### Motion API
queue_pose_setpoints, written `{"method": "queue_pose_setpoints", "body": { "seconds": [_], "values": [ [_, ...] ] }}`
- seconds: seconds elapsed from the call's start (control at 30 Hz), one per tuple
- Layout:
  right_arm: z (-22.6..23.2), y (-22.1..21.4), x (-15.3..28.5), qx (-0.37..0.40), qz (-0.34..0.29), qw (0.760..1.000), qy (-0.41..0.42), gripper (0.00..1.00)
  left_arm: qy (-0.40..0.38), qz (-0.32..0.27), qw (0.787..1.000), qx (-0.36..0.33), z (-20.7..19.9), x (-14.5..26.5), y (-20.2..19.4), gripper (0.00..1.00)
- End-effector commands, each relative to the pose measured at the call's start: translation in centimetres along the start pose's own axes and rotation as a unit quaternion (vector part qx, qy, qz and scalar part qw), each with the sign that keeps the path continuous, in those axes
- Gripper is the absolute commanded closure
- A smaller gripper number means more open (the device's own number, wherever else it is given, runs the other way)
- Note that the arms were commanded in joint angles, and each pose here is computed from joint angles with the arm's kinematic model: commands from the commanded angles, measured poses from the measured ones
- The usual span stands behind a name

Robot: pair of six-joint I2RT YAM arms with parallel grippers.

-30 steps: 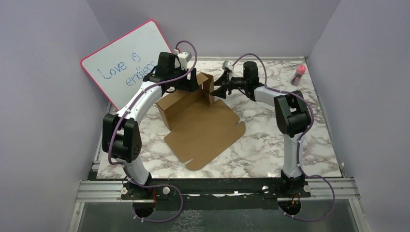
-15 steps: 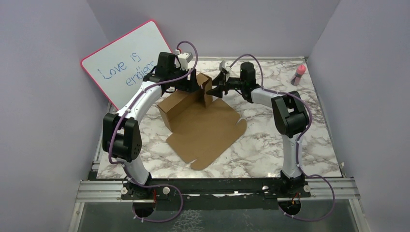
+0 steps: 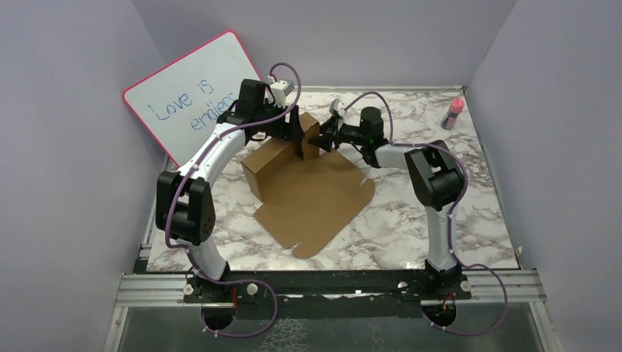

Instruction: Fold the paper box

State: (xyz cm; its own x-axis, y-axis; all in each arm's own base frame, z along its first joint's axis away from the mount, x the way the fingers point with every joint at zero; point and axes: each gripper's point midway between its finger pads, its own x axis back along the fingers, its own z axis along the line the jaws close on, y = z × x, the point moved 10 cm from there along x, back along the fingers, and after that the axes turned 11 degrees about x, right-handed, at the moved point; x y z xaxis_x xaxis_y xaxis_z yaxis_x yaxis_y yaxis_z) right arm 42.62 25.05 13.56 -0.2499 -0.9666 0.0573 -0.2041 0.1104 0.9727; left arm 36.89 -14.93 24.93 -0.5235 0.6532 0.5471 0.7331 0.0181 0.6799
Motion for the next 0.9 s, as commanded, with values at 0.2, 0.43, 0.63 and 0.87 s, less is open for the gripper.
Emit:
{"method": "queue_pose_setpoints", "body": {
  "seconds": [0.2,0.43,0.63,0.87],
  "values": [
    [0.1,1.8,-2.2,0.037,-0.042,0.996,-0.073,0.56,-0.073,0.02,0.997,0.001,-1.4,-0.5,0.0,0.28],
    [0.6,1.8,-2.6,0.039,-0.044,0.993,-0.104,0.66,-0.074,0.021,0.997,0.005,-1.3,-0.7,0.1,0.24],
    [1.3,1.8,-2.1,0.026,-0.026,0.992,-0.118,0.74,-0.1,0.03,0.994,0.021,-1.5,-1.2,0.2,0.23],
    [2.0,1.2,-1.1,0.009,0.016,0.985,-0.169,0.77,-0.12,0.015,0.992,0.031,-2.4,-0.5,0.3,0.23]
  ]
}}
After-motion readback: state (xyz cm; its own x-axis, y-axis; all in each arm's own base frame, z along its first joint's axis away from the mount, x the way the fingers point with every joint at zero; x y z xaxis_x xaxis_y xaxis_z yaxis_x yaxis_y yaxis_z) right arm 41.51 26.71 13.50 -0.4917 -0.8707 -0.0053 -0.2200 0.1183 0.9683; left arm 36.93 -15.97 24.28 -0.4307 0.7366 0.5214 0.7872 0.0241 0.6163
